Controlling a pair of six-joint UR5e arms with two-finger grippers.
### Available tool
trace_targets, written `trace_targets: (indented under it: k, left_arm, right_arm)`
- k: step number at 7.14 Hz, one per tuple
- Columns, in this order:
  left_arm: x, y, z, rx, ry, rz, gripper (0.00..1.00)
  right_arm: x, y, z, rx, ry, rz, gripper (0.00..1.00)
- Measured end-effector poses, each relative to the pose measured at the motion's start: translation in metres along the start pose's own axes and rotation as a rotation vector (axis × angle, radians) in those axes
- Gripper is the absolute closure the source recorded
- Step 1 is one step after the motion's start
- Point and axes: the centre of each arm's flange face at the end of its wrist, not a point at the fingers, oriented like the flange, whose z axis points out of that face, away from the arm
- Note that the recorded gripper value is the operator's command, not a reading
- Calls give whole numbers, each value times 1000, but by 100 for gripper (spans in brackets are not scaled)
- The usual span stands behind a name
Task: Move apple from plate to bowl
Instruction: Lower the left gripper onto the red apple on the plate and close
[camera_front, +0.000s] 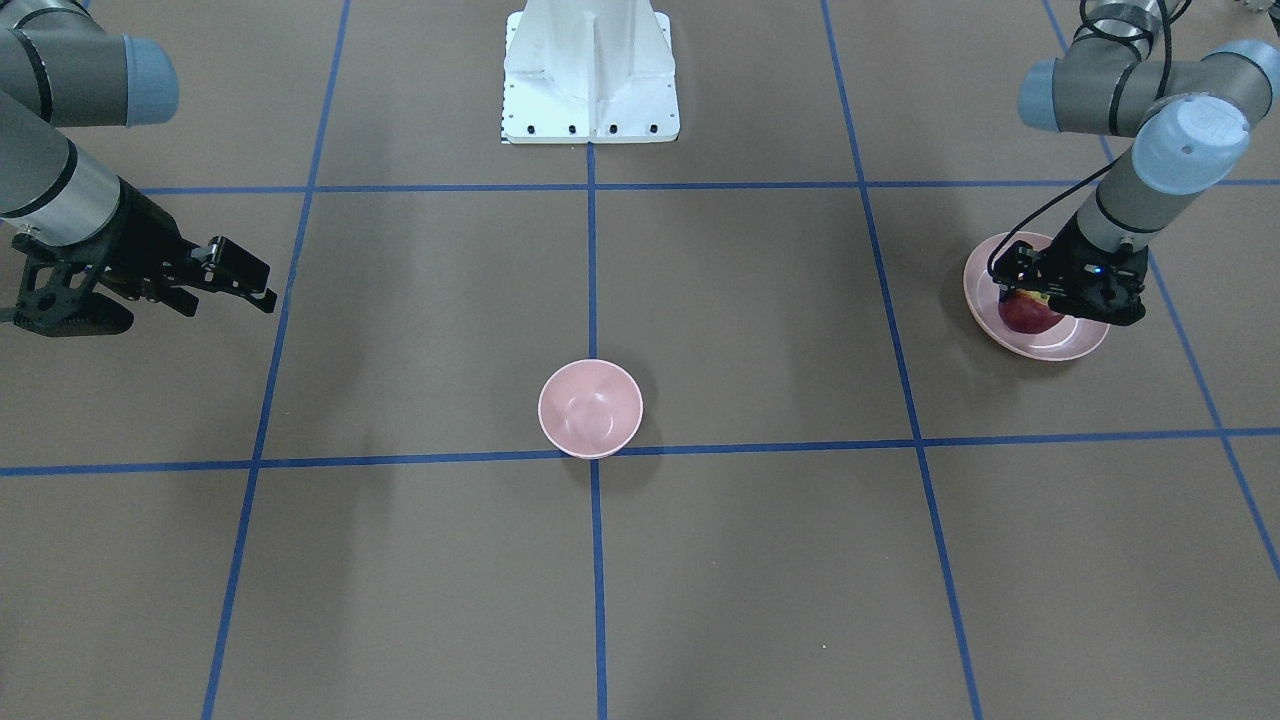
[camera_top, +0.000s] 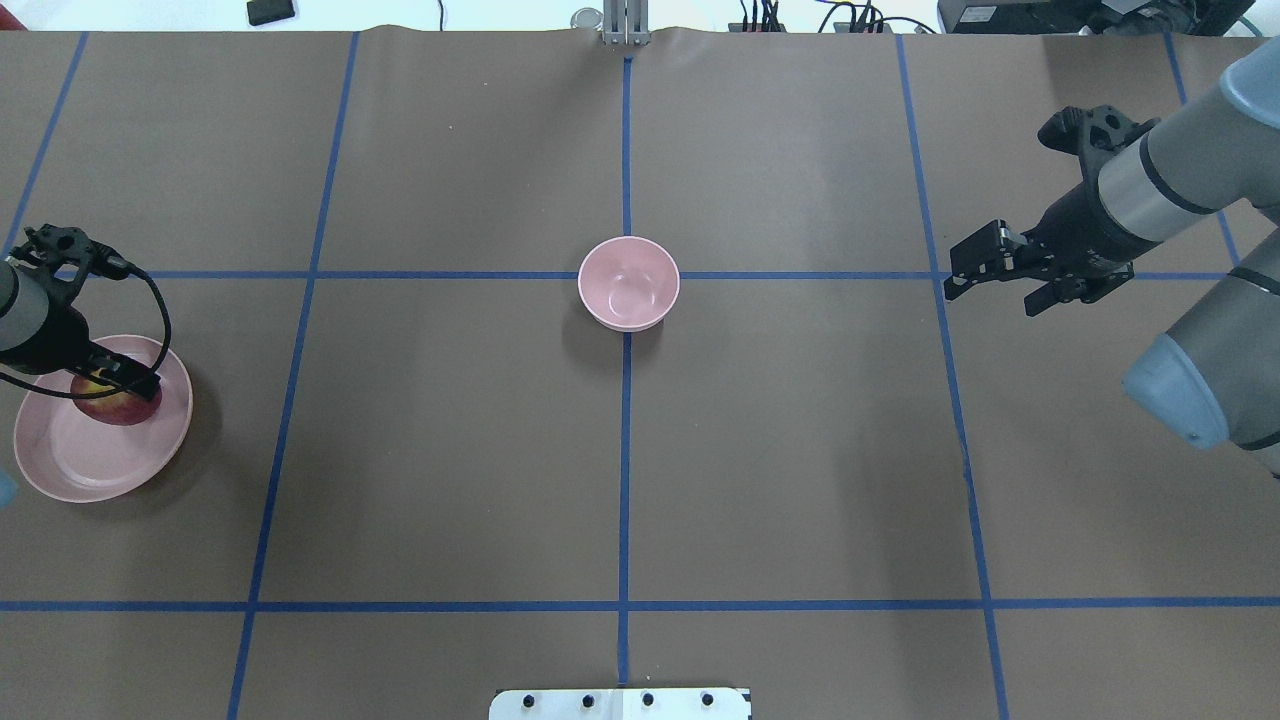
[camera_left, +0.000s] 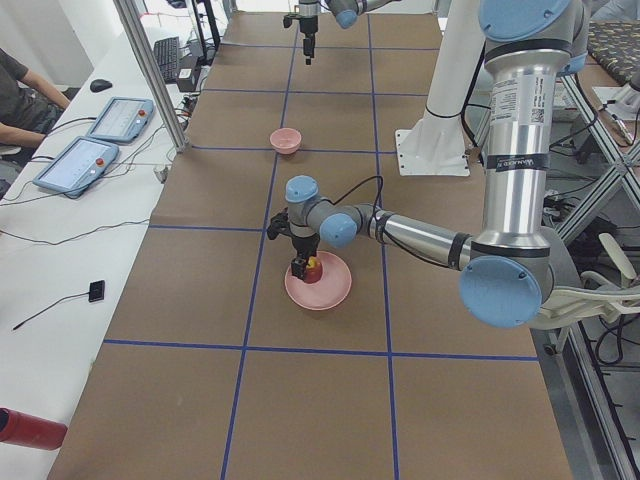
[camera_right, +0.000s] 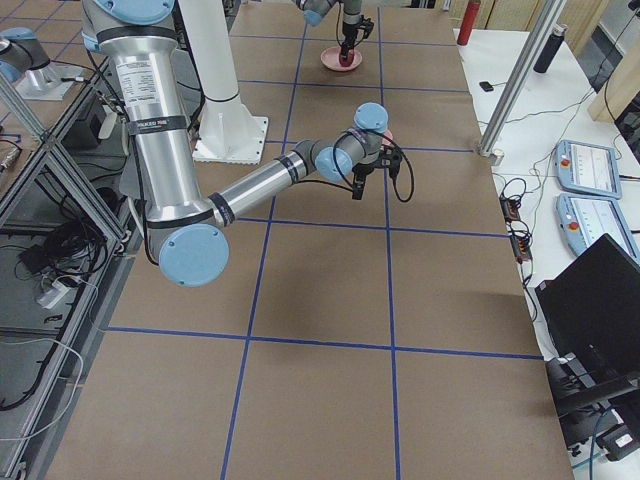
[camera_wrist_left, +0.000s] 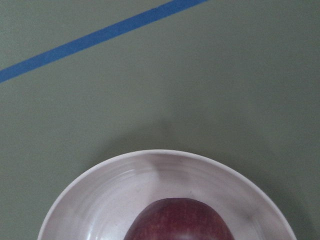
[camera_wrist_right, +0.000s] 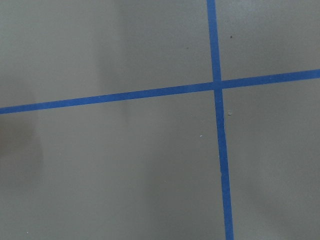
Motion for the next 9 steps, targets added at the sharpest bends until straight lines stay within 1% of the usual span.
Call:
trace_targets:
  k: [4, 5, 6, 7, 9]
  left_arm:
    - [0, 0, 5, -9, 0, 1, 3]
    - [1, 0, 5, -10, 1, 2, 6]
    - [2, 0, 6, -11, 2, 3, 70]
    - [3, 1, 6, -12, 3, 6, 100]
    - [12, -1, -2, 1, 14, 4, 100]
  right_arm:
    - [0, 0, 0, 0, 0, 0, 0]
    - [0, 0, 0, 0, 0, 0, 0]
    - [1, 0, 0, -1, 1, 1, 0]
    - [1, 0, 1, -1, 1, 1, 0]
    - [0, 0, -2, 2, -2, -1, 0]
